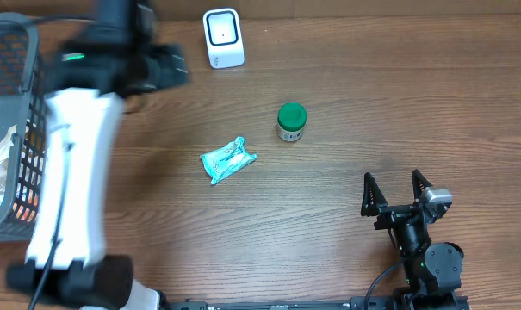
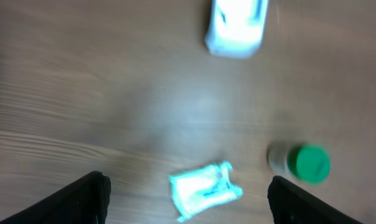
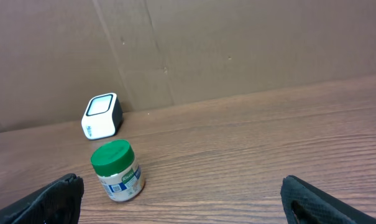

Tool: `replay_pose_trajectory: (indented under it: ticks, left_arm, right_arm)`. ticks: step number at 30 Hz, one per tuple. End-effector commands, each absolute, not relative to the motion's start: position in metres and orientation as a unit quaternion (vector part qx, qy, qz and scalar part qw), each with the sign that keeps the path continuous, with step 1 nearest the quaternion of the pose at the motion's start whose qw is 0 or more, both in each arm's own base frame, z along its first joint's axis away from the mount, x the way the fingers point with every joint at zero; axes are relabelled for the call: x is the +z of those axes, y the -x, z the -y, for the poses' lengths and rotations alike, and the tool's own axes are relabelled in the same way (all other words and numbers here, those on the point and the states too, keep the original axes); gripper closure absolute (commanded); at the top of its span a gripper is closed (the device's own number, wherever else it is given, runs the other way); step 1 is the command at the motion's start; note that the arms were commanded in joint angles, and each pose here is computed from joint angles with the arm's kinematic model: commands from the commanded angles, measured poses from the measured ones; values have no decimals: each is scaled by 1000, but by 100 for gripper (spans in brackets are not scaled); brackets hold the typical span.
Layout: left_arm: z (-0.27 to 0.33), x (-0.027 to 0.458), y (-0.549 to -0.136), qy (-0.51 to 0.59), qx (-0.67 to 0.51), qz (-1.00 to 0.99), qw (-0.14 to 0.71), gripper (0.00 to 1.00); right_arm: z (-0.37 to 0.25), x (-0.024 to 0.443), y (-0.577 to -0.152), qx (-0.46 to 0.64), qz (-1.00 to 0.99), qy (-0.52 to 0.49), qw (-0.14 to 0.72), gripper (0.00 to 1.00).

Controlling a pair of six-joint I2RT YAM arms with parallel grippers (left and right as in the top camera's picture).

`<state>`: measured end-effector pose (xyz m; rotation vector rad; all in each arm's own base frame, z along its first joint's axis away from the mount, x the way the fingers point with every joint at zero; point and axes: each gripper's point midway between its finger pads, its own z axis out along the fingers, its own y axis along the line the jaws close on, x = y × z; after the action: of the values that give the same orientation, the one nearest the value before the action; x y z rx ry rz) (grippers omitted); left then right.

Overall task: Scan the item barcode
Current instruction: 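Carry the teal packet out and drop it on the table, then reach the left gripper into the basket and grasp the orange tissue pack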

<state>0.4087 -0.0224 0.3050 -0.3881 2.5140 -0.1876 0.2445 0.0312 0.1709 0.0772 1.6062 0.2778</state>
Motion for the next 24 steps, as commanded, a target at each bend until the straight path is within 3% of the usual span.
replay_pose_trajectory:
  ticks: [1,8,15,24]
  left_arm:
    - [-31,348,-390,189,-46,-922,336,15]
    - [-156,349,-334,352,15,-880,318,16]
    - [-269,292,-264,557,66,-794,235,21]
    - [-306,194,-228,584,73,-794,152,20]
  right_arm:
    - [-30,170,-245,121,-715,-34,688,0]
    - [-30,170,-245,121,-715,-34,688,0]
    - [-30,169,-245,121,-715,-34,688,0]
    - [-30,169,-245,121,-715,-34,688,0]
